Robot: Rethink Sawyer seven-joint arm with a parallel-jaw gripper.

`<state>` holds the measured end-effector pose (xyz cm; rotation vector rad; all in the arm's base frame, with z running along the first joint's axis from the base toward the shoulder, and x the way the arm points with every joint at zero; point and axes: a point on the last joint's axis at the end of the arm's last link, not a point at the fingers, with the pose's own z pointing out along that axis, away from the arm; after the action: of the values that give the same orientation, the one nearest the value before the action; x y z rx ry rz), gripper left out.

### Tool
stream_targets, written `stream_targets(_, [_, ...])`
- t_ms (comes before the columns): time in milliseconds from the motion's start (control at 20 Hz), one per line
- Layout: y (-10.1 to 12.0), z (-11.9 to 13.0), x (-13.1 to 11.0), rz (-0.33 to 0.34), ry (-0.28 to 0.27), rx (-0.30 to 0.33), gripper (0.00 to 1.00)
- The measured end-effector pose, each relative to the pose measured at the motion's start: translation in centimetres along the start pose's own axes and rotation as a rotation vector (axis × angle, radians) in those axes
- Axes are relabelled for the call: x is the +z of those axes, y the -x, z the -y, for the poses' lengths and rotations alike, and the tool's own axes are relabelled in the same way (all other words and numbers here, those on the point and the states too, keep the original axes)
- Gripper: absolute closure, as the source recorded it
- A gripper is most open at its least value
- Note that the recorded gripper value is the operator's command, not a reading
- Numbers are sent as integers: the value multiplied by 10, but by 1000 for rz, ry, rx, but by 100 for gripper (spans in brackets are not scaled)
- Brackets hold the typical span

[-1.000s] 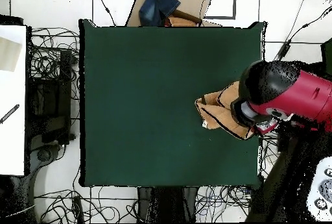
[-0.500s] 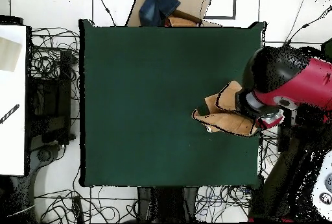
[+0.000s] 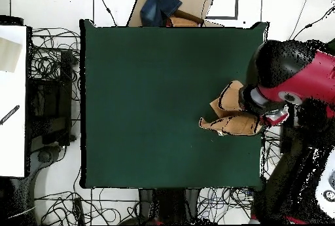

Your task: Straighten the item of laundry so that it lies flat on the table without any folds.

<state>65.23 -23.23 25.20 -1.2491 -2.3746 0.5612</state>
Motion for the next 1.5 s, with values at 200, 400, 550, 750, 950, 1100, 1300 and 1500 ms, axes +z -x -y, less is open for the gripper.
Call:
stream_targets(200, [1,0,-5,-5,-4,2,100])
stream_targets(400, [2,0,-11,-7,-5,4,100])
stream_targets(550, [2,0,-16,-9,-7,5,100])
stream_targets(750, [3,4,-25,-9,-25,11,100])
stream_targets(950, [6,8,-41,-18,-64,22,100])
stream_targets(1100, [8,9,-50,-29,-87,29,100])
stream_targets(1300, [11,8,-62,-44,-112,40,100])
stream_targets(1500, [15,5,-73,-32,-111,45,100])
